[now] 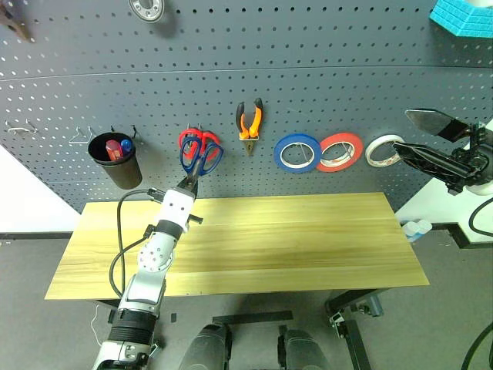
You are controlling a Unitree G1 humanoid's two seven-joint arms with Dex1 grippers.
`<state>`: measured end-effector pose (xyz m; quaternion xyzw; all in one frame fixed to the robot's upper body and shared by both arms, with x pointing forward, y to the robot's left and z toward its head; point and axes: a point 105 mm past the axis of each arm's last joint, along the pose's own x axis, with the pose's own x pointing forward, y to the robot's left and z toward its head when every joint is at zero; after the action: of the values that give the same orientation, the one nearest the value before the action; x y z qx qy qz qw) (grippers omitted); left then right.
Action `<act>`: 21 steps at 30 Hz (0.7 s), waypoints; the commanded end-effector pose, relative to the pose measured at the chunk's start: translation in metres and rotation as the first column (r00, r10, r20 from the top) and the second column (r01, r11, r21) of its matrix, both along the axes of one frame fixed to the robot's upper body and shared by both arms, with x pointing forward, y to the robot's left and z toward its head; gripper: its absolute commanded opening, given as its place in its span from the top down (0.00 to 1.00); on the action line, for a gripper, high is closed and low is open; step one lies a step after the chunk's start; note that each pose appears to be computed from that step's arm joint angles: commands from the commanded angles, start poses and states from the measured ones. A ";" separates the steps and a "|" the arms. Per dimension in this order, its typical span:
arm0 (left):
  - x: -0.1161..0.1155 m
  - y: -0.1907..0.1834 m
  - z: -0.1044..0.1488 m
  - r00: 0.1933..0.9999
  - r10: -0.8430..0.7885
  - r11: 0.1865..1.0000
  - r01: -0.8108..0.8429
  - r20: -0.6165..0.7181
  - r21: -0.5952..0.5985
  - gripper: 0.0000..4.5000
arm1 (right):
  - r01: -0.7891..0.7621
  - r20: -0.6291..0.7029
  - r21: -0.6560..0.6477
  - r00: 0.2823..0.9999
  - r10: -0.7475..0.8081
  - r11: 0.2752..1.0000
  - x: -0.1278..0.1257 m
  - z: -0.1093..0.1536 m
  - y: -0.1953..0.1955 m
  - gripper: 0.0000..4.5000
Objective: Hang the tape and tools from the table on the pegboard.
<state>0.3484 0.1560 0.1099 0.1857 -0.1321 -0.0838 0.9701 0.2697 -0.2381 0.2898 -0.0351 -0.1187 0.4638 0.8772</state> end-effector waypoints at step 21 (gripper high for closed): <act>0.031 -0.005 -0.010 0.998 0.019 0.995 -0.024 -0.052 -0.096 0.88 | -0.014 0.052 -0.023 0.999 0.015 1.000 -0.013 0.011 0.005 0.00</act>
<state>0.3779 0.1516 0.0924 0.1446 -0.0933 -0.0749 0.9822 0.2656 -0.2341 0.2860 -0.0378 -0.1118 0.4686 0.8755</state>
